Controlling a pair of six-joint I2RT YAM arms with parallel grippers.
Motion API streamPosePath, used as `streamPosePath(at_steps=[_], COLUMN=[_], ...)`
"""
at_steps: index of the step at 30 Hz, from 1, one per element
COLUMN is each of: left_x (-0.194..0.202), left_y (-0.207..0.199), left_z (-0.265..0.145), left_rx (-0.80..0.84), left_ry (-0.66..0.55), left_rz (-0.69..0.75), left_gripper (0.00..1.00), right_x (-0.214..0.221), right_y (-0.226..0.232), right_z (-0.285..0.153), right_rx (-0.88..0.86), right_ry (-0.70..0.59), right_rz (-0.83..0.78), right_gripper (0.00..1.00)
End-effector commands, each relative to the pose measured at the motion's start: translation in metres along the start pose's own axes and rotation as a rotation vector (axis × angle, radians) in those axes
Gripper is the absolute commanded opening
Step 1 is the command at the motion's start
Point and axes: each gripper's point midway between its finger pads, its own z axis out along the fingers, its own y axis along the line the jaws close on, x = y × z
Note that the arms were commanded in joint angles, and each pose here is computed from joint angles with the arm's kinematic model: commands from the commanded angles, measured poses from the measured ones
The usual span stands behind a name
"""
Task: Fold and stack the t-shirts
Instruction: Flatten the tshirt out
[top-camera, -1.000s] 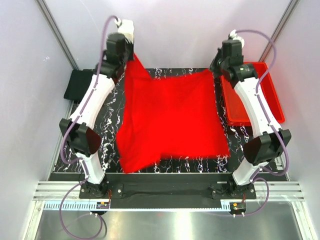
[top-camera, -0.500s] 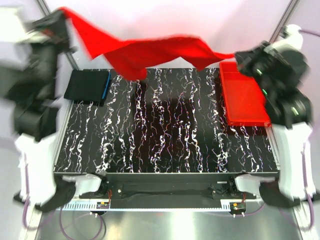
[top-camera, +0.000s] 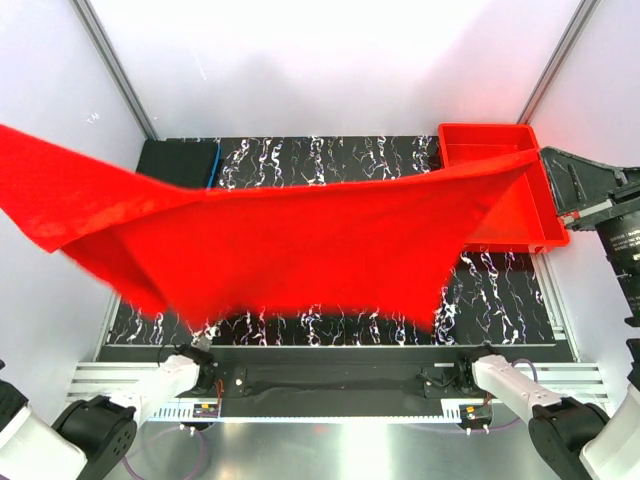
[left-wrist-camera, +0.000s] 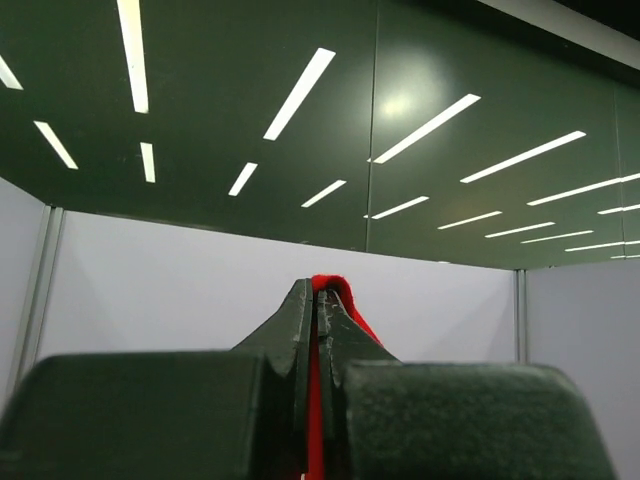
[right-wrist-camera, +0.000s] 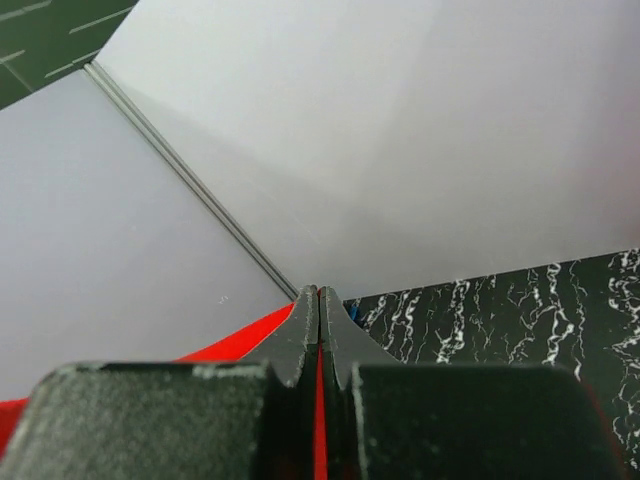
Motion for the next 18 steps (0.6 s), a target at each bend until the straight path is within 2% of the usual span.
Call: streamPosePath(at_steps=[1, 4, 5, 8, 9, 10, 13, 14, 15, 18], left_x=[0.042, 0.109, 0.152, 0.248, 0.286, 0.333, 0.432, 0.475, 0.517, 0.601], left_y=[-0.002, 0.009, 0.015, 0.028, 0.029, 0.032, 0.04, 0.046, 0.05, 0.062], left_z=[0.02, 0.042, 0.051, 0.053, 0.056, 0.044, 0.02, -0.002, -0.02, -0.077], left_rx=[0.015, -0.016, -0.03, -0.043, -0.033, -0.024, 0.002, 0.003, 0.026, 0.046], left_ry=[0.082, 0.21, 0.284, 0.456, 0.501, 0.588, 0.76, 0.852, 0.937, 1.131], left_rz=[-0.004, 0.044, 0.066, 0.119, 0.123, 0.134, 0.177, 0.194, 0.221, 0.264], left_gripper=[0.0, 0.0, 0.0, 0.0, 0.0, 0.0, 0.0, 0.0, 0.0, 0.0], right_x=[0.032, 0.061, 0.066, 0.107, 0.134, 0.146, 0.199, 0.229, 0.236, 0.281], right_y=[-0.018, -0.04, -0.051, -0.095, -0.122, -0.134, -0.183, -0.207, -0.214, -0.257], right_z=[0.035, 0.068, 0.078, 0.12, 0.139, 0.147, 0.174, 0.181, 0.19, 0.208], right_rx=[0.07, 0.129, 0.163, 0.276, 0.337, 0.361, 0.45, 0.49, 0.494, 0.541], right_ry=[0.115, 0.174, 0.173, 0.222, 0.255, 0.269, 0.331, 0.386, 0.381, 0.438], right_rz=[0.052, 0.068, 0.057, 0.02, -0.001, -0.014, -0.046, -0.069, -0.07, -0.106], right_gripper=[0.0, 0.0, 0.0, 0.0, 0.0, 0.0, 0.0, 0.0, 0.0, 0.0])
